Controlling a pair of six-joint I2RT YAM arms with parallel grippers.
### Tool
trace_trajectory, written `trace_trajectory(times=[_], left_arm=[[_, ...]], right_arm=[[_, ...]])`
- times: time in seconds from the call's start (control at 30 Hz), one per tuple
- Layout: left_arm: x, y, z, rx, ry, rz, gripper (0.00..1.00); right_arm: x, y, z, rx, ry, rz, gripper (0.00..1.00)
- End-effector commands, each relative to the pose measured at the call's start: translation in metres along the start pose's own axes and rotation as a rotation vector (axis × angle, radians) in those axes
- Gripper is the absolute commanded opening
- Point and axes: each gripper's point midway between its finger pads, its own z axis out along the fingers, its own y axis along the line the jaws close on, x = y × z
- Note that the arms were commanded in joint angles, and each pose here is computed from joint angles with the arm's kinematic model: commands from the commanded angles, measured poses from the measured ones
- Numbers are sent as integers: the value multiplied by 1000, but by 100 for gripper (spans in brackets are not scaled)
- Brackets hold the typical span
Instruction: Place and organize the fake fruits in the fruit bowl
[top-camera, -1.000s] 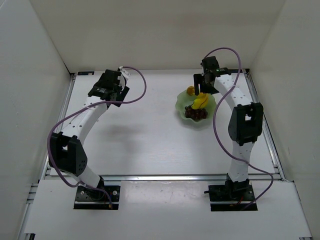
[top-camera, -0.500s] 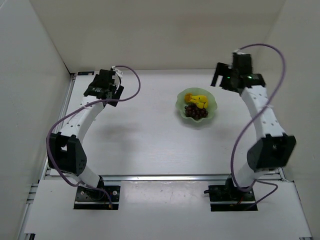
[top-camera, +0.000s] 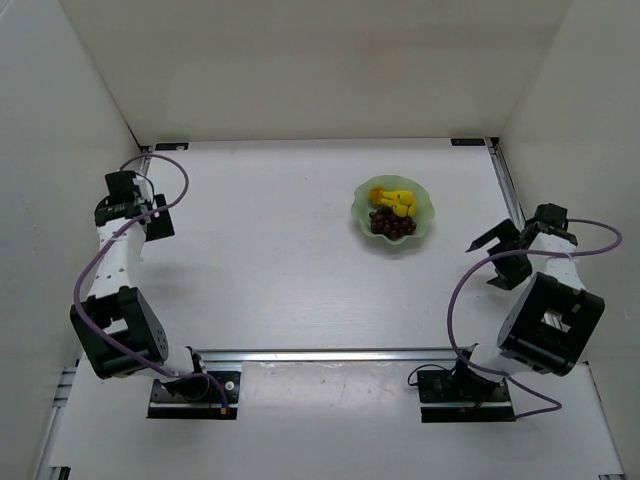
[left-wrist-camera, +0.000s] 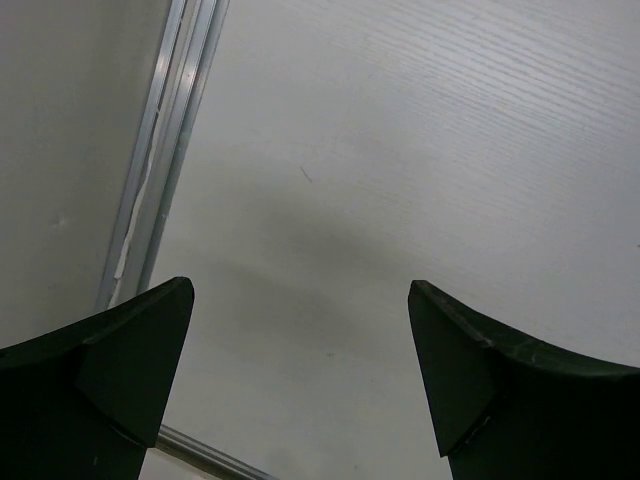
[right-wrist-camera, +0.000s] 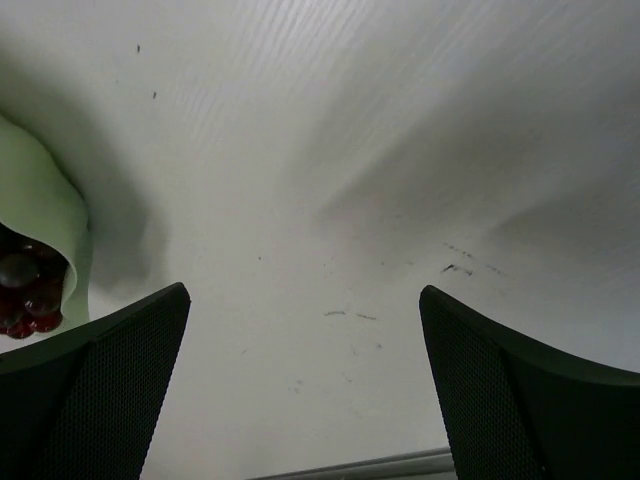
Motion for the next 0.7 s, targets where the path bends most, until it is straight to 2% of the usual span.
trace_trajectory(times=[0.0,0.67], left_arm=[[6,-6,-8,51,-14,-77,99],[10,-10,-9,74,12,-83,99]], right_arm=[[-16,32,-21,-132,-87,-19,100],[-21,30,-23,-115,-120,-22,100]])
